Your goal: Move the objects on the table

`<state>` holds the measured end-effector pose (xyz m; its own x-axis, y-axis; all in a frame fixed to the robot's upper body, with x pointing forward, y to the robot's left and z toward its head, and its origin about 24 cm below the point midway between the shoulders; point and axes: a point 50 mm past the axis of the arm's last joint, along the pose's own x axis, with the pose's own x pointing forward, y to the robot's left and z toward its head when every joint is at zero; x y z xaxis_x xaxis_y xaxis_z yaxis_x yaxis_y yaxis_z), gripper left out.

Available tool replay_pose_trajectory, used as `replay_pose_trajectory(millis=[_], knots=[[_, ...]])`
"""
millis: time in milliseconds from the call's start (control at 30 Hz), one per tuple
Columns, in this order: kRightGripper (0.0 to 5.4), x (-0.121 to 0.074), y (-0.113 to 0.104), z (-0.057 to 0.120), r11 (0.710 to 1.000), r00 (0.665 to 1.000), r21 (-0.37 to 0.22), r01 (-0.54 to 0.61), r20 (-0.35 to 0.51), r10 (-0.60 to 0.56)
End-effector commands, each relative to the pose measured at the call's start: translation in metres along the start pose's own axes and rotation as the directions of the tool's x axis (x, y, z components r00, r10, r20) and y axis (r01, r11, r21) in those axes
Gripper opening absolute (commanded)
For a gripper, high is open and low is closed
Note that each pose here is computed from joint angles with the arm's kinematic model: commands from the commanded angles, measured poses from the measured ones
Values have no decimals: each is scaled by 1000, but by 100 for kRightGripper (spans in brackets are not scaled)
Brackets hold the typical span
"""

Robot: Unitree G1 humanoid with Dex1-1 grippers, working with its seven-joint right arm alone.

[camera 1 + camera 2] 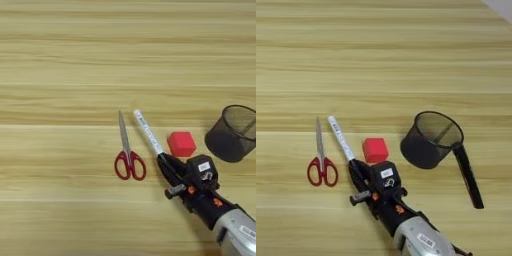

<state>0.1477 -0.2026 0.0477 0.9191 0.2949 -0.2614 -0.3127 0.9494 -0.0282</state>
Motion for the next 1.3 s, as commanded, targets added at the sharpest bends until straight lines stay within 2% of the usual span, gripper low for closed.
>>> replay_pose_trajectory(millis=[33,333,700,1300], knots=[[74,1,-9,23,997,992,-60,54,116,-47],[74,-3,-26,30,987,983,-83,138,137,-126],[73,-7,-44,32,968,966,-78,238,123,-227],[73,-6,-60,12,946,949,-77,314,-7,-316]])
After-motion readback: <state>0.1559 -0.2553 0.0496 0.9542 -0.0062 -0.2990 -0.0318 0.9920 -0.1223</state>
